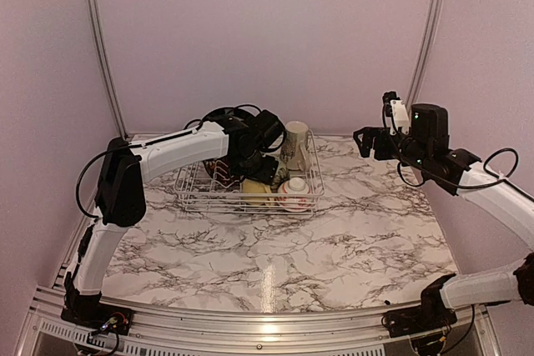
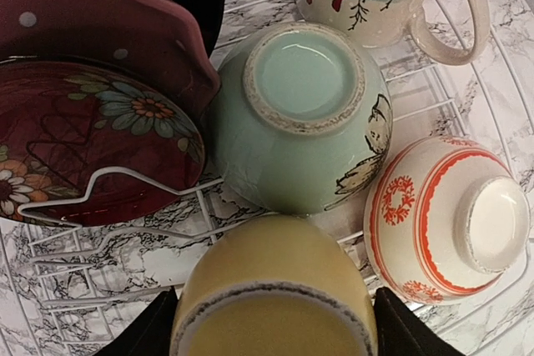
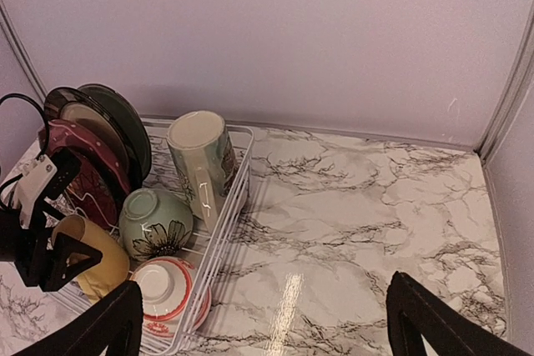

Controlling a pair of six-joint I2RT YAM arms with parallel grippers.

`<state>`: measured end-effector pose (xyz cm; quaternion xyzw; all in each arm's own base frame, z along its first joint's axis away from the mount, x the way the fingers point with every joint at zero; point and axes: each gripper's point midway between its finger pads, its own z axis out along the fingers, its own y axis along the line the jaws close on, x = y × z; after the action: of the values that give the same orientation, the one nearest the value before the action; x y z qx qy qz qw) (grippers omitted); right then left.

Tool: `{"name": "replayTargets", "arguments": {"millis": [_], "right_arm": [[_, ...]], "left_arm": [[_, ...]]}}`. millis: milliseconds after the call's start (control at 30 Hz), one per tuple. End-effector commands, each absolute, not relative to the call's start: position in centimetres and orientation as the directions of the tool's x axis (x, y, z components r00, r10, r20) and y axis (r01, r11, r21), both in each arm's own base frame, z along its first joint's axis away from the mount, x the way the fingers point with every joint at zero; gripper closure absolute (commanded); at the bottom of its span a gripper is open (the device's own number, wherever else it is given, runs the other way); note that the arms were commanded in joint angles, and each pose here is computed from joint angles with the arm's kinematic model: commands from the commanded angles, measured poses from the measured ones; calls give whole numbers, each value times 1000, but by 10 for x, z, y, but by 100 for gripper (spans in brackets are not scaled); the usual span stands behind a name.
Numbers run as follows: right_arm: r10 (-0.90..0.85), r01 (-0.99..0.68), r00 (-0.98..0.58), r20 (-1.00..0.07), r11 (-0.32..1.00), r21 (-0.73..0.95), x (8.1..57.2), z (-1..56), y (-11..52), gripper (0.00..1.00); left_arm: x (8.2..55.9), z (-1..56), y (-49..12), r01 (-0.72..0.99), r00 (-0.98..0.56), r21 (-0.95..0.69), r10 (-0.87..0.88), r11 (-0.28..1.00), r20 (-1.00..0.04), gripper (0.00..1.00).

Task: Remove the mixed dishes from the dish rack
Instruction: Grab the cup from the dish rack, then pass from the left arm to the right

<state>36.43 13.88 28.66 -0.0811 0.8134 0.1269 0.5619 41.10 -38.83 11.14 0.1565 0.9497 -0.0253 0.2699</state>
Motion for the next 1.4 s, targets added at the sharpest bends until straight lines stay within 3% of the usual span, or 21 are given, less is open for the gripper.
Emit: {"name": "replayTargets", "arguments": {"millis": [0, 833, 1167, 1367], "right_arm": [[17, -285, -338, -941, 951, 119, 363, 292, 142, 2], [50, -350, -389, -920, 916, 198, 368, 274, 165, 2], [158, -485, -469, -869, 776, 403, 374, 274, 209, 1], [260, -608, -540, -800, 537, 585, 366, 294, 240, 6]], "left_arm": [[402, 94, -379, 329, -822, 92, 333, 940, -462, 34], [413, 224, -394, 339, -702, -62, 208, 939, -681, 100], [407, 273, -393, 355, -644, -171, 108, 919, -757, 100], [395, 303, -391, 402, -632, -333, -5, 853, -775, 100]]}}
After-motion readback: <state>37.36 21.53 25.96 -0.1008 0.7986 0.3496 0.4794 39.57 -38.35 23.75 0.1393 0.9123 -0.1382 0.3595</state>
